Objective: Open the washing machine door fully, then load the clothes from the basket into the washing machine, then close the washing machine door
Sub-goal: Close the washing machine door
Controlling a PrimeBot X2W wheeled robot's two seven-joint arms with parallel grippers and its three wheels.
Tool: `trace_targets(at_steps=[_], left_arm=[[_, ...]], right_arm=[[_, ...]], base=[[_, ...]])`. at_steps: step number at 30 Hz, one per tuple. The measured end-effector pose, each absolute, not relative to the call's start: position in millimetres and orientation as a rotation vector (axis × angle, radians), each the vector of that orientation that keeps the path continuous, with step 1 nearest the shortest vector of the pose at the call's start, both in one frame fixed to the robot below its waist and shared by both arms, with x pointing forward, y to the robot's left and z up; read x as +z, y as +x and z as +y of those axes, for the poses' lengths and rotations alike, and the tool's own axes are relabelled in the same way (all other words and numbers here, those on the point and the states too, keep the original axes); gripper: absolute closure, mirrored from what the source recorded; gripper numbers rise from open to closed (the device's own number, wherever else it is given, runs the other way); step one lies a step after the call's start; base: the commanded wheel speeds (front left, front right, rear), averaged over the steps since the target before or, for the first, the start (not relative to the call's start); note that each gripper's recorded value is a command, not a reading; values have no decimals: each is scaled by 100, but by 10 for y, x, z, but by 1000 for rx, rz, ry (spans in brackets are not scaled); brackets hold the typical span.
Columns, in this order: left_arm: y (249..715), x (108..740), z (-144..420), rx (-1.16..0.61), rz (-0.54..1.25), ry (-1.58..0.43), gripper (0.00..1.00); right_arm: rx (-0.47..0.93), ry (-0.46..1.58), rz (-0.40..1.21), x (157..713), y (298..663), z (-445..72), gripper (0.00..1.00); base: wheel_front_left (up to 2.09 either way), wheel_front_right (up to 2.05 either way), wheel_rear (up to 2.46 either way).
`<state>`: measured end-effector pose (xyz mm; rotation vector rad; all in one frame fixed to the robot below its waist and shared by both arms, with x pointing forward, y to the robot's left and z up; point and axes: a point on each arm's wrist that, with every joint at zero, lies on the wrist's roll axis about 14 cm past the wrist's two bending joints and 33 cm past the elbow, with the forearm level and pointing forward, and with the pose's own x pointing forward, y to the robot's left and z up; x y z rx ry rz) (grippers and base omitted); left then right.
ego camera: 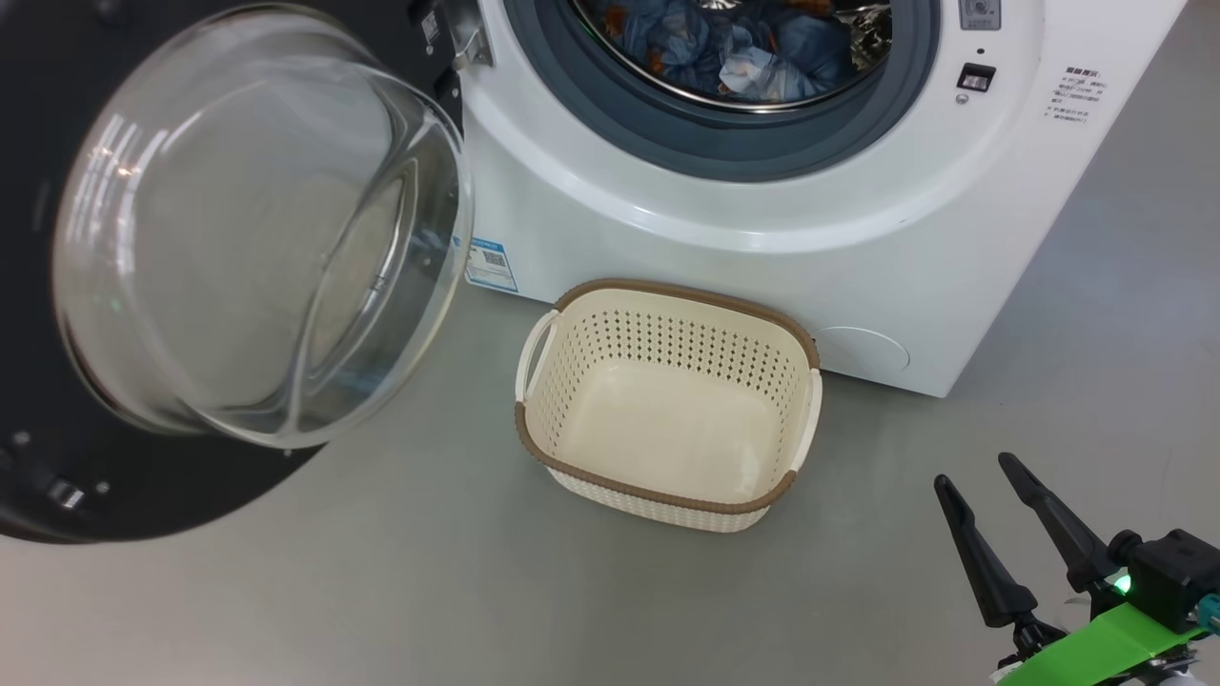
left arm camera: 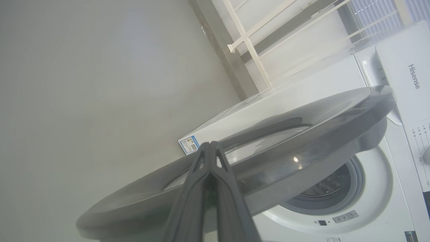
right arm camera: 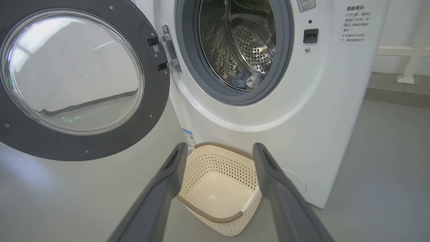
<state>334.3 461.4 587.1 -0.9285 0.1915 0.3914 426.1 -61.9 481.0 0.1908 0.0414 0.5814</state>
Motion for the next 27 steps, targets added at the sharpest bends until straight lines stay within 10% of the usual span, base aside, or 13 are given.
trace_targets(at_steps=[27], left_arm=[[3546,6024,2977,-248,467,-736,100]], right_arm=[[502,214,-4,4966,4216,-805,0]], base=[[0,0,0]])
